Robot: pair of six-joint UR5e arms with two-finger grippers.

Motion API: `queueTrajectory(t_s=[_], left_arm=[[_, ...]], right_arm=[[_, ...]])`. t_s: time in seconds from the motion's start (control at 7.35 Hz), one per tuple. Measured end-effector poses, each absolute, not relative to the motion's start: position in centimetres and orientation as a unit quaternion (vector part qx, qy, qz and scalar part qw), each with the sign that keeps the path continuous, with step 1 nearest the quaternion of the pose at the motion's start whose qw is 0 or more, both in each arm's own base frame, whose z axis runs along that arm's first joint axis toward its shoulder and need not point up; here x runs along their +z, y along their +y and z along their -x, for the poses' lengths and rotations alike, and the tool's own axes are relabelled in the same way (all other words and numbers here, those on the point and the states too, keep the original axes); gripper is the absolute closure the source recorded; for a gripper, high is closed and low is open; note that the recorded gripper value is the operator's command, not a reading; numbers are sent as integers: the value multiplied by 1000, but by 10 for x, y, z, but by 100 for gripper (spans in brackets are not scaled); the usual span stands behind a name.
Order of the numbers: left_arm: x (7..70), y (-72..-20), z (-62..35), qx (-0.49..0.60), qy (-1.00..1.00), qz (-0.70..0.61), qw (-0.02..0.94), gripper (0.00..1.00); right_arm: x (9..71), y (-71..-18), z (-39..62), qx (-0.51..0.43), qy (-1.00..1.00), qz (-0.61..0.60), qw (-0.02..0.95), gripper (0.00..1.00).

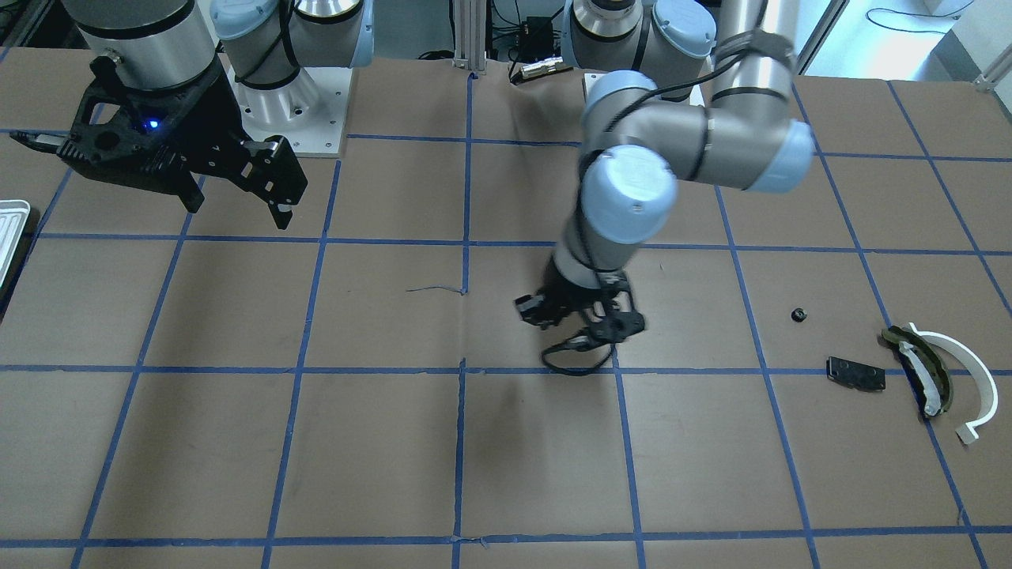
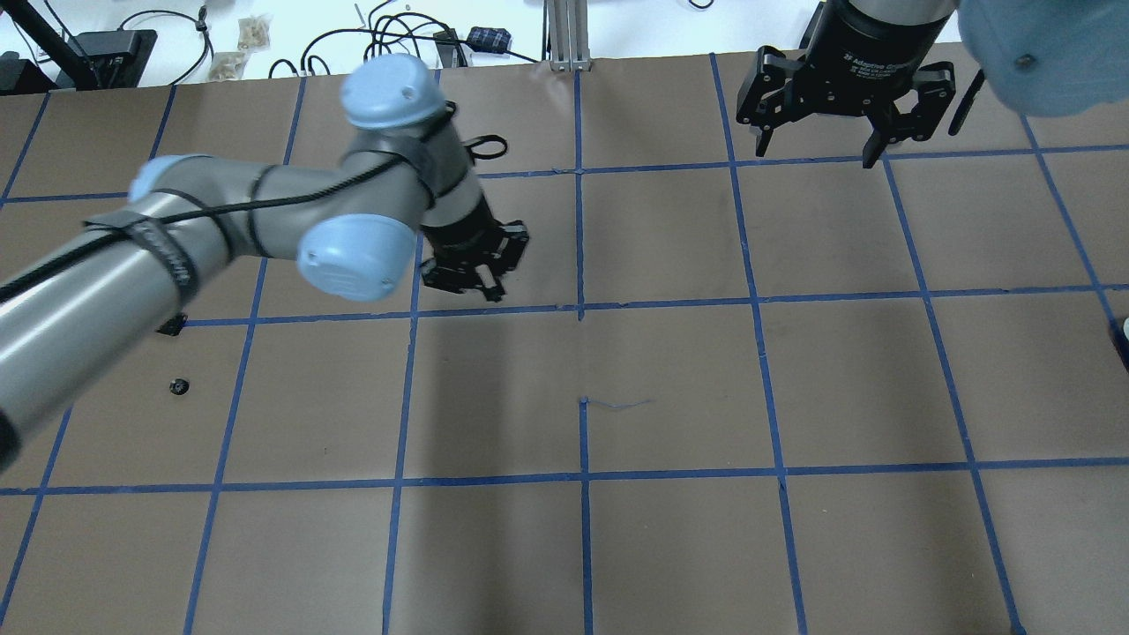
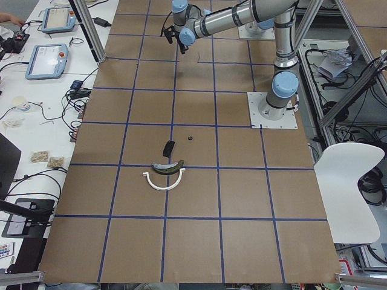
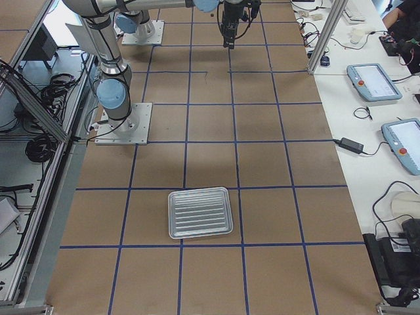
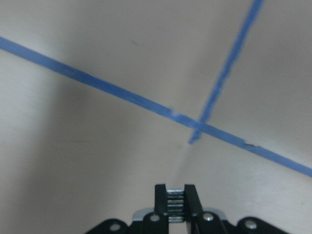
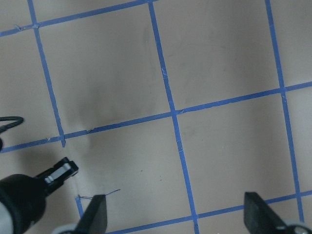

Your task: Place bearing gear from tray to pile

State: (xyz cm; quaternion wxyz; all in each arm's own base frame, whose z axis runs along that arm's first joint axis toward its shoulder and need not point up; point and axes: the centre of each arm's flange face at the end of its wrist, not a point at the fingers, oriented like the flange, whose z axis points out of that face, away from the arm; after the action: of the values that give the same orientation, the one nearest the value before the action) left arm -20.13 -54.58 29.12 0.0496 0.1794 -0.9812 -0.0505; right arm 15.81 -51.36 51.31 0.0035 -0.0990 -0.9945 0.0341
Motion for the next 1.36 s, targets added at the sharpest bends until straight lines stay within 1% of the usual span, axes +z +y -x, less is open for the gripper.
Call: queueTrajectory(t_s=[0.14,0.27,0.54,0.68,0.82,1.22,1.36], left_arm=[[301,-552,119,-57,-986,-152,47,100],[298,-549,44,-62,-990,-115,45,100],[257,-524,-83,-57,-996,-50,45,100],[231,-509,-117,-42,-998,-34,42,100],[209,-495,-131,-28,-999,-25,35,100],[191,-480,-142,-16,-999,-21,23,100],[189,-479,-146,-21,-999,-22,15,94]], right_arm=[[513,-514,-158,34,-995,99,3,0],[513,-514,-159,33,-995,99,3,0],[512,-514,-159,33,-995,98,4,0],[512,-514,-159,33,-995,98,5,0],[512,-514,-159,32,-995,98,5,0],[513,-513,-159,34,-995,97,4,0],[514,-513,-158,36,-995,98,6,0]])
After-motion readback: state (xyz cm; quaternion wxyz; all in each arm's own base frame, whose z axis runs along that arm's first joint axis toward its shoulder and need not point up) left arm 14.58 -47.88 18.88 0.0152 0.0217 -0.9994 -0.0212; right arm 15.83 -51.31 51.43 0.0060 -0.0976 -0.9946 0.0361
